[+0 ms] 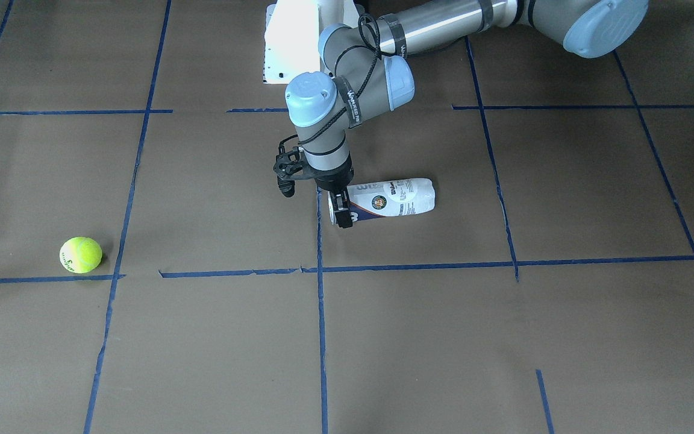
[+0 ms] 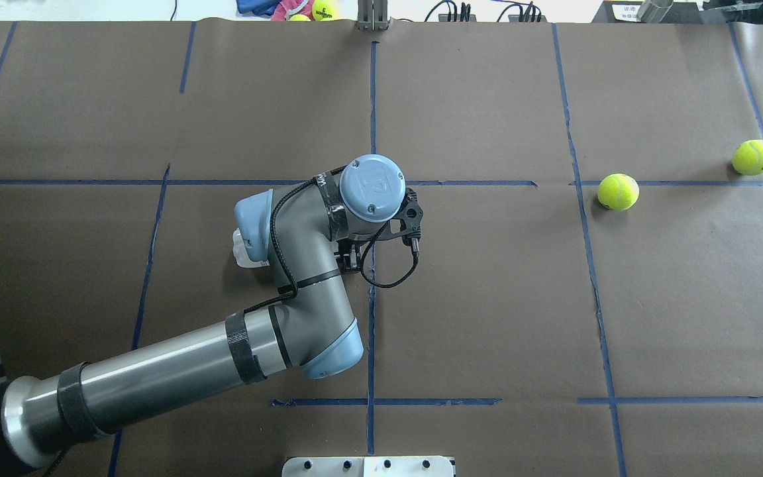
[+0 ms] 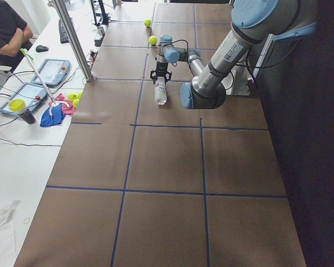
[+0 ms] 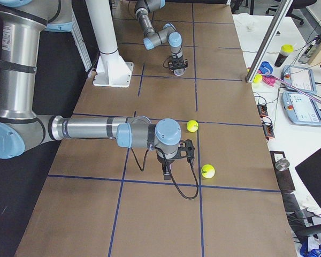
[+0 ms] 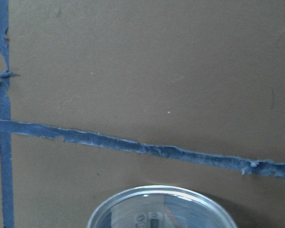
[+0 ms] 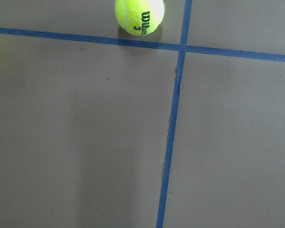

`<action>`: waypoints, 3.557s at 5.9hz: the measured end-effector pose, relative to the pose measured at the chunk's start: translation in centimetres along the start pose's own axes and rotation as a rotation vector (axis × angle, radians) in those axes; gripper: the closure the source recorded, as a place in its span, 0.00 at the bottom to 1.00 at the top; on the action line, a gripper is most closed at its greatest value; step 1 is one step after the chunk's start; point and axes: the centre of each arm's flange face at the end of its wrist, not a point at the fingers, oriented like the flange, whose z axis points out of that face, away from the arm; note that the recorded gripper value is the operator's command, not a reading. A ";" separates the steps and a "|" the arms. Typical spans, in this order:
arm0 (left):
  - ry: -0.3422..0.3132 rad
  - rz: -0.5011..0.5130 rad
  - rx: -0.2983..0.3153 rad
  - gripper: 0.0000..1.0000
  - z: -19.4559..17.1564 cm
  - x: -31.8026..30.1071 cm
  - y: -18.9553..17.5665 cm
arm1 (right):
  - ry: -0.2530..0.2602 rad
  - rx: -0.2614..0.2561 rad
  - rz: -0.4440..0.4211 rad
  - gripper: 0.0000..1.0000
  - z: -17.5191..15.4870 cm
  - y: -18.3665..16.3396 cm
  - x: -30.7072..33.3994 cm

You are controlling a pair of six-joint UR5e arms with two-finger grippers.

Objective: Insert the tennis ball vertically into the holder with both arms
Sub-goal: 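Tilt the held can upright with the left gripper, then lift the upright can with the left gripper and hold it mid-table, then lower the right gripper onto the nearer tennis ball and grasp it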

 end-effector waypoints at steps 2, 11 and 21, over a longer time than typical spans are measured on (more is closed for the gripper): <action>-0.050 0.001 0.030 0.35 -2.2 -1.1 0.0 | 0.000 0.001 -0.001 0.00 0.0 -0.1 0.0; -0.244 -0.682 1.353 0.34 -14.1 -3.2 8.5 | -0.076 0.139 -0.163 0.01 -2.2 -11.1 -12.9; -0.258 -0.758 1.436 0.31 -3.8 3.5 10.8 | 0.067 0.174 -0.059 0.00 12.0 -14.7 -30.0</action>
